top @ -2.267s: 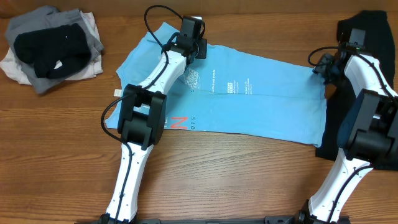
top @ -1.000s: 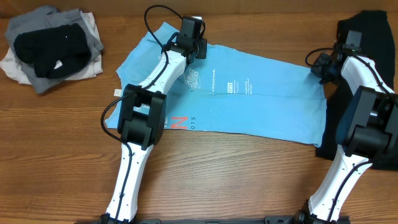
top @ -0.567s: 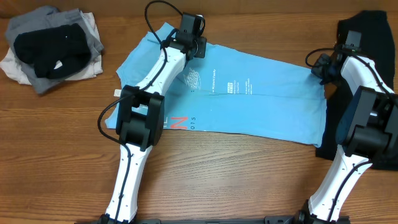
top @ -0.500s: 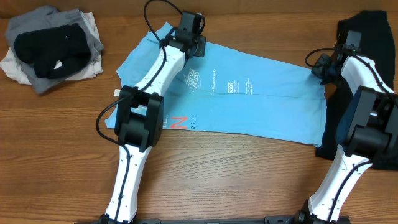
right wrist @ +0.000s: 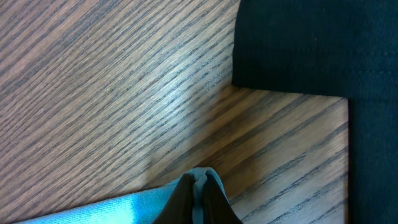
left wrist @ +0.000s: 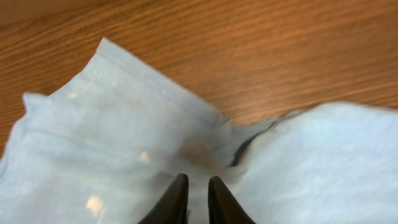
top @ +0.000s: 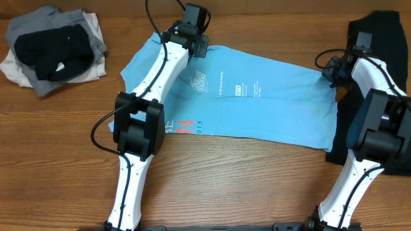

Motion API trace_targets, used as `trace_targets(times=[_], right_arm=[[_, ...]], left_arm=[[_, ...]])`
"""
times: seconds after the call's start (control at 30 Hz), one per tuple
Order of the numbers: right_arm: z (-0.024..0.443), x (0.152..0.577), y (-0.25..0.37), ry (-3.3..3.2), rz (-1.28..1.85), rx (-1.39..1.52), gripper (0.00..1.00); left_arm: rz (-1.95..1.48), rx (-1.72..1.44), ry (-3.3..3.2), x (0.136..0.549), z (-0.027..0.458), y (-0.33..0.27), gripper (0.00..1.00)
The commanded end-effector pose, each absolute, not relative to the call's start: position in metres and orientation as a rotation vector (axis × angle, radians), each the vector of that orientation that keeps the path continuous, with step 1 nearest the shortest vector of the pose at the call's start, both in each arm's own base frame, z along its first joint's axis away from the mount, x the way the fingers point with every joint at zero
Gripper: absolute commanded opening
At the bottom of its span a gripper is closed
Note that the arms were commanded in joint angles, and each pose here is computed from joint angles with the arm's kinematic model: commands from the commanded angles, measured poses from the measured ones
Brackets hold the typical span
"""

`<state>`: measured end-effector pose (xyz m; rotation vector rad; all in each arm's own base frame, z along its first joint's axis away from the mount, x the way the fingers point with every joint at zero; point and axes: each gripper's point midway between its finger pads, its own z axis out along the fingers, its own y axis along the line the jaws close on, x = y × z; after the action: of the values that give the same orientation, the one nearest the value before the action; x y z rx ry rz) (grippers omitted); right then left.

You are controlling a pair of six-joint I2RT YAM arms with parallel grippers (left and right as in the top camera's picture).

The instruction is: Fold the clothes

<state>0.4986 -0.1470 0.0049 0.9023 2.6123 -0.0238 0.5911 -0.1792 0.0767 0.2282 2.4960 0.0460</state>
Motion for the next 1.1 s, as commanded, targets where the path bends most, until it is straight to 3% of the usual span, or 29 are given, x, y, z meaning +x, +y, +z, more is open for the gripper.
trace_targets(times=[0.0, 0.03, 0.07, 0.23, 0.37, 0.53, 0.7, 0.83, 1.07], right_arm=[[-0.001, 0.492, -0.155, 2.618, -0.065, 0.953, 0.04], [-0.001, 0.492, -0.155, 2.619, -0.064, 0.953, 0.04], [-0.001, 0.492, -0.154, 2.619, -0.060, 0.952, 0.04], [-0.002, 0.493, -0.151, 2.623, -0.032, 0.948, 0.04], [-0.003, 0.491, -0.149, 2.634, -0.025, 0.950, 0.04], [-0.004, 0.488, -0.148, 2.650, -0.026, 0.954, 0.04], [-0.003, 0.490, -0.148, 2.641, -0.019, 0.951, 0.04], [-0.003, 0.491, -0.145, 2.638, 0.005, 0.957, 0.04], [-0.004, 0.490, -0.143, 2.646, 0.019, 0.957, 0.04]], left_arm=[[0.095, 0.289, 2.438, 0.594, 0.113, -0.172, 0.29], [0.085, 0.327, 2.442, 0.592, 0.112, -0.175, 0.44], [0.068, 0.352, 2.440, 0.592, 0.112, -0.178, 0.47], [-0.082, 0.328, 2.425, 0.596, 0.115, -0.190, 0.44], [-0.166, 0.160, 2.449, 0.604, 0.106, -0.176, 0.49], [-0.236, 0.253, 2.469, 0.611, 0.089, -0.153, 0.57], [-0.382, 0.387, 2.442, 0.610, 0.090, -0.145, 0.57], [-0.482, 0.197, 2.492, 0.608, 0.085, -0.148, 0.47], [-0.806, -0.116, 2.567, 0.591, 0.082, -0.189, 0.47]])
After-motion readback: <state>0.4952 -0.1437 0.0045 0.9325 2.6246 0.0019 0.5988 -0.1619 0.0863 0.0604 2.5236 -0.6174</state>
